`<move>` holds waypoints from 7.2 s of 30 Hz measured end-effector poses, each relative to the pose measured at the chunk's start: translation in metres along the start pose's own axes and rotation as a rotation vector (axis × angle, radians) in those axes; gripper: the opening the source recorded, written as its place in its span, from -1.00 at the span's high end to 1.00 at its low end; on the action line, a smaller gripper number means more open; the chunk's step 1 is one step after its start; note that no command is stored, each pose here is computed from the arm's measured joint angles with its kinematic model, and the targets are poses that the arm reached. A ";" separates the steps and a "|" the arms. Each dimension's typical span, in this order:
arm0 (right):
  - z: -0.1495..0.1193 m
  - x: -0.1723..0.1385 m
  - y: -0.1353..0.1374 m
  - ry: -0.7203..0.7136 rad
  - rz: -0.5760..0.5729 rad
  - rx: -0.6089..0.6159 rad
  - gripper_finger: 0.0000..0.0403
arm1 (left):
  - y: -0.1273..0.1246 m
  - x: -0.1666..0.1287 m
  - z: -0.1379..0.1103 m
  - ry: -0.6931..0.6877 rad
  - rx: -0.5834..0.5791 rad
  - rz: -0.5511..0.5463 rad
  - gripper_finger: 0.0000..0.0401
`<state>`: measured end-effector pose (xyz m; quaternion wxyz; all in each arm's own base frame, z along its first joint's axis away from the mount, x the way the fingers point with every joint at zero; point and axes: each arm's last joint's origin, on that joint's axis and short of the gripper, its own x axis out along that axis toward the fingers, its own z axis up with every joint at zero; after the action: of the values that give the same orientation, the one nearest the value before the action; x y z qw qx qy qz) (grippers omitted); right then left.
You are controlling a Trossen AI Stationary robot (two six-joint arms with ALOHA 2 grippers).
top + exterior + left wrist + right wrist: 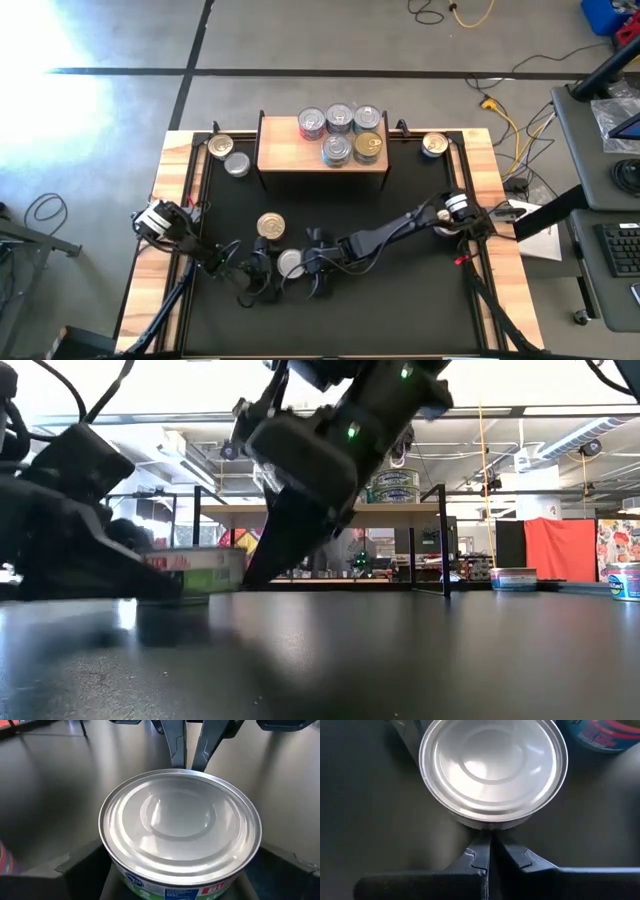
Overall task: Stack canned seafood by type on shelf
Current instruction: Put the bottom white green tuna can on the shelf, then stack the white green tuna can on top of the white green tuna can on the shelf
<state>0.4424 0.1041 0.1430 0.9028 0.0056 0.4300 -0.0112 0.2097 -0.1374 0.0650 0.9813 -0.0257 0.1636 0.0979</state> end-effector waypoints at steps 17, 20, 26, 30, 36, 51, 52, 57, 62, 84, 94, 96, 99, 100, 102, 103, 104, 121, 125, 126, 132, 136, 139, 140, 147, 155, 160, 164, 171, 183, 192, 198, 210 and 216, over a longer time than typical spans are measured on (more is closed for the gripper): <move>0.041 -0.138 -0.014 -0.142 -0.167 -0.071 0.94 | 0.035 -0.016 0.082 -0.090 -0.017 0.074 -0.89; 0.044 -0.153 -0.017 -0.180 -0.247 -0.115 0.94 | 0.044 -0.020 0.103 -0.080 0.017 0.101 -0.89; 0.052 -0.162 -0.033 -0.206 -0.284 -0.235 0.94 | 0.066 -0.024 0.156 -0.009 0.083 0.207 -0.89; 0.057 -0.160 -0.065 -0.168 -0.340 -0.266 0.94 | 0.090 -0.021 0.181 0.084 0.072 0.320 -0.89; 0.072 -0.166 -0.105 -0.186 -0.311 -0.311 0.94 | 0.124 -0.012 0.209 0.100 -0.013 0.405 -0.89; 0.090 -0.207 -0.172 -0.122 -0.354 -0.280 0.94 | 0.191 0.037 0.219 0.177 -0.149 0.545 -0.89; 0.089 -0.206 -0.174 -0.120 -0.340 -0.272 0.94 | 0.194 0.041 0.219 0.191 -0.147 0.552 -0.89; 0.083 -0.203 -0.178 -0.070 -0.323 -0.258 0.94 | 0.208 0.057 0.216 0.262 -0.160 0.588 -0.89; 0.080 -0.202 -0.176 -0.044 -0.313 -0.244 0.94 | 0.213 0.069 0.212 0.239 -0.208 0.580 -0.89; 0.087 -0.160 -0.190 -0.053 -0.336 -0.286 0.94 | 0.214 0.075 0.208 0.247 -0.231 0.527 -0.98; 0.115 -0.151 -0.231 -0.077 -0.295 -0.249 0.94 | 0.214 0.075 0.207 0.259 -0.226 0.526 -0.98; 0.115 -0.144 -0.236 -0.068 -0.266 -0.243 0.94 | 0.214 0.075 0.207 0.258 -0.225 0.526 -0.98; 0.111 -0.130 -0.244 -0.043 -0.256 -0.234 0.94 | 0.215 0.075 0.206 0.258 -0.225 0.529 -0.98; 0.109 -0.125 -0.246 -0.035 -0.249 -0.230 0.94 | 0.215 0.075 0.206 0.258 -0.225 0.530 -0.98; 0.107 -0.119 -0.248 -0.018 -0.243 -0.228 0.94 | 0.215 0.075 0.206 0.259 -0.225 0.530 -0.98; 0.105 -0.117 -0.249 -0.011 -0.241 -0.226 0.94 | 0.214 0.075 0.206 0.259 -0.226 0.529 -0.98; 0.104 -0.116 -0.249 0.001 -0.237 -0.225 0.94 | 0.215 0.075 0.206 0.258 -0.227 0.530 -0.98; 0.088 -0.108 -0.248 0.080 -0.204 -0.209 0.94 | 0.212 0.063 0.212 0.264 -0.199 0.495 -0.99; 0.084 -0.104 -0.248 0.090 -0.202 -0.208 0.94 | 0.212 0.063 0.212 0.265 -0.201 0.486 -0.99; 0.083 -0.103 -0.248 0.091 -0.201 -0.209 0.94 | 0.212 0.063 0.212 0.269 -0.203 0.485 -0.99; 0.083 -0.101 -0.248 0.088 -0.202 -0.223 0.94 | 0.211 0.060 0.211 0.297 -0.208 0.468 -0.99; 0.084 -0.101 -0.249 0.077 -0.205 -0.228 0.94 | 0.211 0.053 0.213 0.305 -0.184 0.455 -0.99; 0.084 -0.101 -0.249 0.081 -0.207 -0.231 0.94 | 0.209 0.044 0.213 0.307 -0.160 0.440 -0.99; 0.083 -0.101 -0.250 0.095 -0.220 -0.229 0.94 | 0.209 0.040 0.214 0.307 -0.157 0.441 -0.99; 0.081 -0.102 -0.254 0.105 -0.228 -0.206 0.94 | 0.206 0.016 0.218 0.289 -0.151 0.421 -0.99; 0.082 -0.102 -0.255 0.092 -0.235 -0.198 0.94 | 0.187 -0.014 0.213 0.240 -0.127 0.331 -0.99; 0.083 -0.106 -0.255 0.093 -0.249 -0.214 0.94 | 0.159 -0.033 0.197 0.225 -0.074 0.210 -0.99; 0.085 -0.114 -0.254 0.095 -0.267 -0.216 0.94 | 0.133 -0.042 0.176 0.255 0.014 0.087 -0.99; 0.094 -0.129 -0.255 0.094 -0.339 -0.199 0.94 | 0.103 -0.048 0.156 0.296 -0.027 -0.037 -0.99; 0.117 -0.137 -0.216 -0.009 -0.301 -0.210 0.94 | 0.069 -0.057 0.116 0.362 -0.005 0.019 -0.99; 0.123 -0.141 -0.102 -0.007 -0.030 -0.379 0.94 | 0.073 -0.077 0.093 0.405 0.020 0.034 -0.99; 0.108 -0.134 -0.053 0.054 -0.017 -0.332 0.94 | 0.090 -0.086 0.065 0.421 -0.034 0.081 -0.99; 0.074 -0.121 0.004 0.146 -0.128 -0.341 0.94 | 0.103 -0.111 0.133 0.439 0.092 0.159 -0.92; 0.056 -0.117 0.024 0.190 -0.148 -0.334 0.94 | 0.099 -0.115 0.144 0.462 0.031 0.054 -0.64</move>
<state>0.4130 0.1285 0.2694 0.8432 -0.1750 0.5083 -0.0053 0.1291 -0.0497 0.2366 0.9151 -0.0279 0.3862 0.1129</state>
